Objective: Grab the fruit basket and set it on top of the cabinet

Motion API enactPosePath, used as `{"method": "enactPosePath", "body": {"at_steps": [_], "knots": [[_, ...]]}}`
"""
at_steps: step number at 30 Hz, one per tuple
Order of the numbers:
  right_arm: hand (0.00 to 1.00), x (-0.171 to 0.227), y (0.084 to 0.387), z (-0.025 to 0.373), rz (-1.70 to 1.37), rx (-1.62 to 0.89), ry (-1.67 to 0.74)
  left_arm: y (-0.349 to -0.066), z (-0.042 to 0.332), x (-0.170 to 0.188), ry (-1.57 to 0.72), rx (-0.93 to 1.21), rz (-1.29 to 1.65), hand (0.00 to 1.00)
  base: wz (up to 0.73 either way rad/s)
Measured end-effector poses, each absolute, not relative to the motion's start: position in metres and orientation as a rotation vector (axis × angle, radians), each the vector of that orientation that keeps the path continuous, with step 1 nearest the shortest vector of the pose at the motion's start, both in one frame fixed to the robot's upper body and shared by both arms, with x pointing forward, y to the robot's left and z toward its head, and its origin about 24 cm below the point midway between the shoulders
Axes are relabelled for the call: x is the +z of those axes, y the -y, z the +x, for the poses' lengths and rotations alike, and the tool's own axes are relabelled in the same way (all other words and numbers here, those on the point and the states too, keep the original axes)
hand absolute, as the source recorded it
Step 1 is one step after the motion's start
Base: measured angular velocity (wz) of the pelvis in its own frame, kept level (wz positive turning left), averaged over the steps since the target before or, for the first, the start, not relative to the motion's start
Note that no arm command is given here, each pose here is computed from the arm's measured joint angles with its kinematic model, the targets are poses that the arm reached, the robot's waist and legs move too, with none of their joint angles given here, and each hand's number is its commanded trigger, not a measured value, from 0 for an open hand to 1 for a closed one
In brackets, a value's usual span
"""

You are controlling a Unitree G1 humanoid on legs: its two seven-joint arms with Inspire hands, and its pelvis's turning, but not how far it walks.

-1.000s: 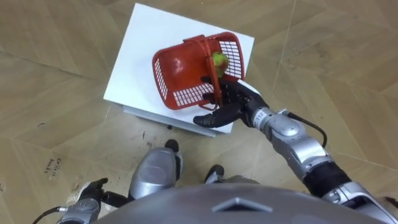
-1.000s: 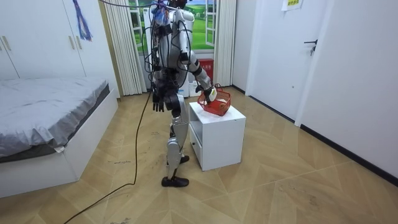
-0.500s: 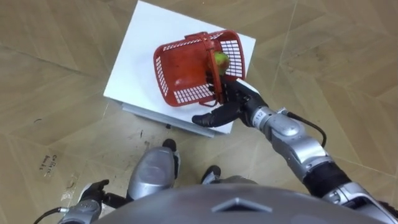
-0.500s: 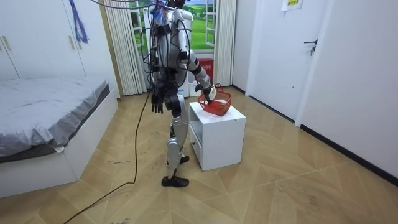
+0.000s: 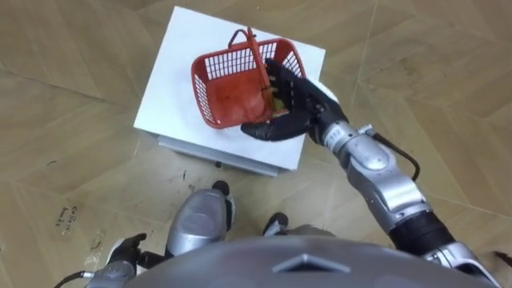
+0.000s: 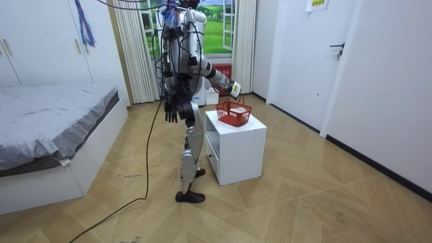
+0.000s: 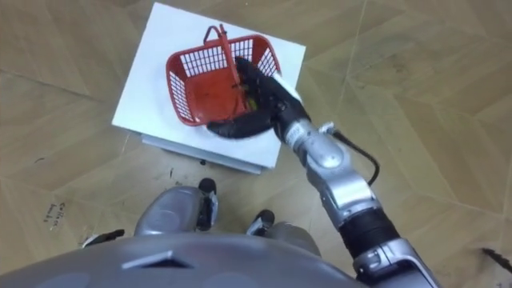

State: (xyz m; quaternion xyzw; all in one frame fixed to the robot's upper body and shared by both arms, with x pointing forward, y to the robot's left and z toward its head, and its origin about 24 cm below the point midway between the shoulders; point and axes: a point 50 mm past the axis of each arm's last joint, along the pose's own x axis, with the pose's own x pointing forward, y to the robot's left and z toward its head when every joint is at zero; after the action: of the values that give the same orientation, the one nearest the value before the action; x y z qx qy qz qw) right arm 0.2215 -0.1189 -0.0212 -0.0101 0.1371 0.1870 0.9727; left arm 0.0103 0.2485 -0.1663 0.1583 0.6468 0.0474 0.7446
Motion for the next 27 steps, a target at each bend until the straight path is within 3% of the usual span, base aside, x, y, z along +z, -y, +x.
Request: {"method": "enactPosePath", "body": {"at_steps": [16, 27], "knots": [[0.00, 0.013, 0.155, 0.234, -0.131, -0.015, -0.052, -0.240, 0.003, -0.169, -1.429, 0.148, 0.340, 0.00, -0.12], [0.00, -0.041, 0.201, 0.183, -0.216, -0.254, -0.289, -0.246, 0.010, -0.166, -1.369, 0.232, 0.309, 0.00, -0.08]]}}
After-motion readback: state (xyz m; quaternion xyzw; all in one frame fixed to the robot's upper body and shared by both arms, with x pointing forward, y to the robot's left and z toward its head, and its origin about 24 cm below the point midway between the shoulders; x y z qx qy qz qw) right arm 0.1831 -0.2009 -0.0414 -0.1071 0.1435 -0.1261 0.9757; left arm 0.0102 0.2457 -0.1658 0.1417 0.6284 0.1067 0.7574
